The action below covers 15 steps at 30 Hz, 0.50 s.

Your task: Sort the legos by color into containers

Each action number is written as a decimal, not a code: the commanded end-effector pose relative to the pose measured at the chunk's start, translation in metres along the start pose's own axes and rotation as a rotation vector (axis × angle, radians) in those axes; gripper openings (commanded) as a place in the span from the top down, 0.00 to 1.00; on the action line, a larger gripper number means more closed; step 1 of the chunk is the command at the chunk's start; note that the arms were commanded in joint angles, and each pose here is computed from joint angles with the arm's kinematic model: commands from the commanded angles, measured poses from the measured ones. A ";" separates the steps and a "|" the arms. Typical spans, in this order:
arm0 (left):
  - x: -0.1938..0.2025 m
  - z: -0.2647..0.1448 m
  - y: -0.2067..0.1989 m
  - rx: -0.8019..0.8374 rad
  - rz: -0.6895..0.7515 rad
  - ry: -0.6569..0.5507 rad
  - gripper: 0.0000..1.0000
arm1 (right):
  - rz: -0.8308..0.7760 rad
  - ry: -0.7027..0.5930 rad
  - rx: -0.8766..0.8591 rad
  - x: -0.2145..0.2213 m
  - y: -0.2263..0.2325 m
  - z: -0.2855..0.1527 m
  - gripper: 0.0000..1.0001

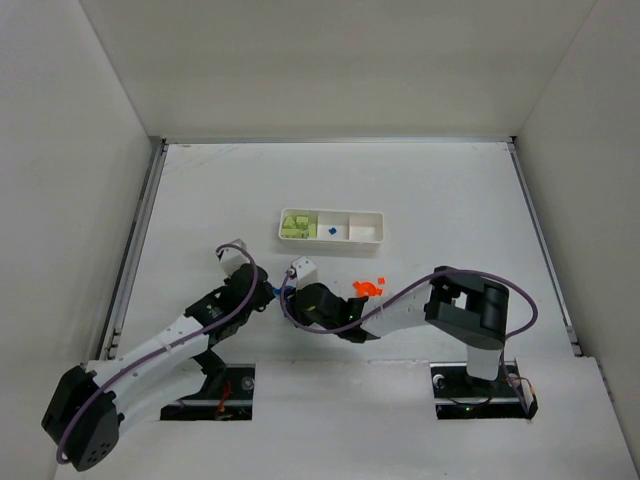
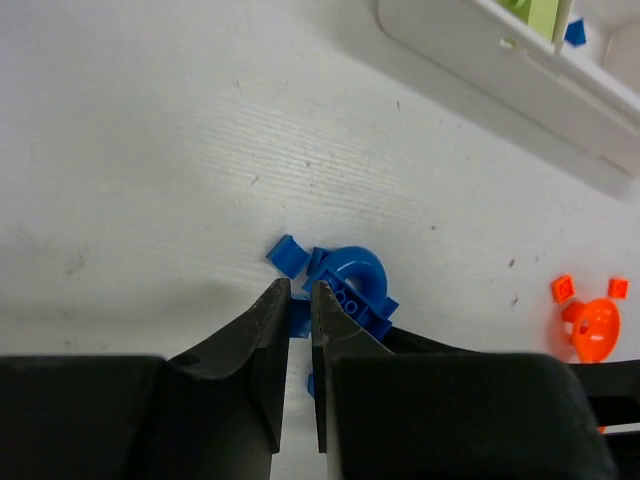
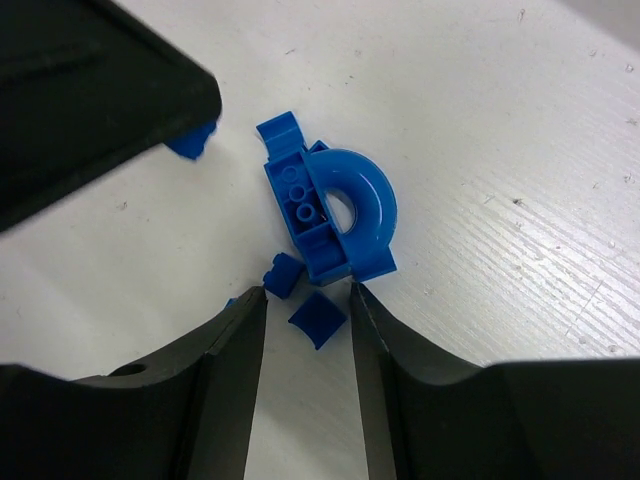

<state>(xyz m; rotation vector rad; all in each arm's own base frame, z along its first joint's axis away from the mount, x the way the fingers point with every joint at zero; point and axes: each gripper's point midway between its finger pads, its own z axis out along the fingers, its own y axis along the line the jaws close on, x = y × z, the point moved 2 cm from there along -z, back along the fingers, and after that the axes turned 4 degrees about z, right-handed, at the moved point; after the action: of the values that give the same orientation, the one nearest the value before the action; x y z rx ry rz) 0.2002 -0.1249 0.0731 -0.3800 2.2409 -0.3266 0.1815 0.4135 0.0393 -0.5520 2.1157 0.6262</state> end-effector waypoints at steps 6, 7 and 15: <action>-0.030 0.000 -0.013 0.050 -0.096 -0.043 0.93 | -0.009 -0.005 0.050 0.007 -0.015 -0.009 0.53; -0.037 0.000 -0.018 0.066 -0.111 -0.055 0.93 | -0.008 -0.005 0.050 0.008 -0.016 -0.009 0.54; -0.088 0.003 -0.045 0.144 -0.192 -0.148 0.93 | -0.035 0.033 0.037 0.025 -0.011 -0.006 0.60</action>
<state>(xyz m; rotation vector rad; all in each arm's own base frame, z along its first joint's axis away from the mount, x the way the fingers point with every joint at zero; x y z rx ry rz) 0.2415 -0.1215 0.1095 -0.5292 2.1401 -0.4339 0.1813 0.4044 0.0379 -0.5312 2.1007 0.6033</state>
